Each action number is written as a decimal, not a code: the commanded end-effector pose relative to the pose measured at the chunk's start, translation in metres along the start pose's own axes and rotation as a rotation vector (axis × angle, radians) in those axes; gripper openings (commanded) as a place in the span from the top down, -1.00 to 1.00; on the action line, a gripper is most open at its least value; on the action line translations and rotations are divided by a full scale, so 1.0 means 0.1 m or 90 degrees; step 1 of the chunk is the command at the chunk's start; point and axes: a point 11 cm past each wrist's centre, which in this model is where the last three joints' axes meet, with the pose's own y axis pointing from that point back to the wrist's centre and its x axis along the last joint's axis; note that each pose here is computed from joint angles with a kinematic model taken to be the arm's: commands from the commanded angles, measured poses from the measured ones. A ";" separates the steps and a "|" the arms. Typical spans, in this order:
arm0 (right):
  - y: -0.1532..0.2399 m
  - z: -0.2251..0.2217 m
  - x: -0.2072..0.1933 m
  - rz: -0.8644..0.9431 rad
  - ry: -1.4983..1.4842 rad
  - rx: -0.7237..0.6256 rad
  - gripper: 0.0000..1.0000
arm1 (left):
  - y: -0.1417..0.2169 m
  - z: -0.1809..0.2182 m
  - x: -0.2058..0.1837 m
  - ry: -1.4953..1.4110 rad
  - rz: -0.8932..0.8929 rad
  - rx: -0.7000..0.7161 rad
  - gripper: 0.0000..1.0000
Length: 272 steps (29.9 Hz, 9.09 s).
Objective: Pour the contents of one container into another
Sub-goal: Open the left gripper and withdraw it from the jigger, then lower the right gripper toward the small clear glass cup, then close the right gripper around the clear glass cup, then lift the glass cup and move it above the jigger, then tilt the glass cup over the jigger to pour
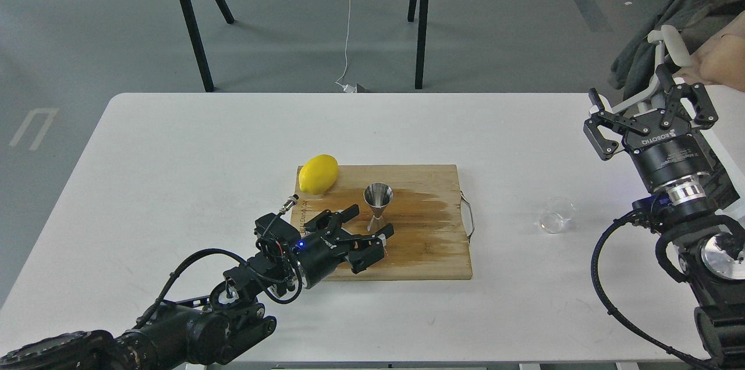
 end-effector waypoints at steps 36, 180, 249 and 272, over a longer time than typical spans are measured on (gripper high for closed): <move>0.13 0.33 0.02 0.097 -0.078 -0.039 -0.96 | 2.31 -1.82 2.52 0.874 0.449 0.027 -0.99; 0.62 0.90 1.02 0.544 -0.174 -0.106 0.03 | 2.25 -1.99 2.17 0.925 0.493 0.062 -0.99; -0.23 2.57 -0.74 -0.062 0.511 -0.475 0.32 | 2.16 -1.98 2.12 0.936 0.493 0.055 -0.99; -0.19 2.67 -0.70 -0.100 0.617 -0.503 0.32 | 2.17 -1.98 2.12 0.936 0.496 0.055 -0.99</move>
